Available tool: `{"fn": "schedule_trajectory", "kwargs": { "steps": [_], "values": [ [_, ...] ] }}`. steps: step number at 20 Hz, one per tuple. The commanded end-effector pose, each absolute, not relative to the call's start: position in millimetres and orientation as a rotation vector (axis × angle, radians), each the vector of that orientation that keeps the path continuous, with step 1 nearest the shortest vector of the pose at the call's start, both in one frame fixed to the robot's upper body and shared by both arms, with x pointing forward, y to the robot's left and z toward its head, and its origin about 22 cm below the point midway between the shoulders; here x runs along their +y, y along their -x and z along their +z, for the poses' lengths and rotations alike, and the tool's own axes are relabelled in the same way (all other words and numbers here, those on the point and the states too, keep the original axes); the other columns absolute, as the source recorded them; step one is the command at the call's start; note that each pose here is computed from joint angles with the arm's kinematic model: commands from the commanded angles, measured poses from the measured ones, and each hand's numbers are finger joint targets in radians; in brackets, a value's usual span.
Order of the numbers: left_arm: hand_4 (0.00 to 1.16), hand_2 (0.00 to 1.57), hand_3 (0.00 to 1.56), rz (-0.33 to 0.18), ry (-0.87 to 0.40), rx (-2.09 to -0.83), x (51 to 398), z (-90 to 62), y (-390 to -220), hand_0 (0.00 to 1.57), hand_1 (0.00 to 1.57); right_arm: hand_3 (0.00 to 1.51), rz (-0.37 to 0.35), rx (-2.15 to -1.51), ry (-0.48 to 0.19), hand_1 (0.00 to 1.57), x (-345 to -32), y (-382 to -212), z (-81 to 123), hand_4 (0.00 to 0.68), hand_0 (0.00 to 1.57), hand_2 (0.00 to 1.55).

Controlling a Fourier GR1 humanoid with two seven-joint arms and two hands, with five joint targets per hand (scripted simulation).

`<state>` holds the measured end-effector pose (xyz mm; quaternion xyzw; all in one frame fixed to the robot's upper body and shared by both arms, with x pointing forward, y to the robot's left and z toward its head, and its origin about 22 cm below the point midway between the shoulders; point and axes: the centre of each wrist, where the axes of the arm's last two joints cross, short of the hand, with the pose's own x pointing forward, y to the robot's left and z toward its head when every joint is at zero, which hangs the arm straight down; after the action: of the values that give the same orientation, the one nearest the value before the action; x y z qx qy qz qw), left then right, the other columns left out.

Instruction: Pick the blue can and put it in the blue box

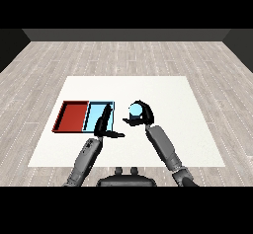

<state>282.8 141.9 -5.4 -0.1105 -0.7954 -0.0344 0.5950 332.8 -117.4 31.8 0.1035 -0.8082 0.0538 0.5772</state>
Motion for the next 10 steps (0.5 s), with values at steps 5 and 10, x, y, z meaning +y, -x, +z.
{"fn": "schedule_trajectory", "kwargs": {
  "steps": [5, 10],
  "values": [
    [0.0, 0.0, 0.0, -0.113, 0.252, -1.778, 120, -13.7, -290.4, 0.0, 0.0, 1.41, 0.16, -1.905, -0.269, 1.42, -113, -333.3, 37, 0.658, 1.42, 1.45],
    [0.0, 0.0, 0.0, -0.136, 0.255, -1.752, 113, -37.7, -289.8, 0.0, 0.0, 1.4, 0.179, -1.912, -0.311, 1.4, -114, -323.1, 28, 0.668, 1.4, 1.44]
  ]
}}
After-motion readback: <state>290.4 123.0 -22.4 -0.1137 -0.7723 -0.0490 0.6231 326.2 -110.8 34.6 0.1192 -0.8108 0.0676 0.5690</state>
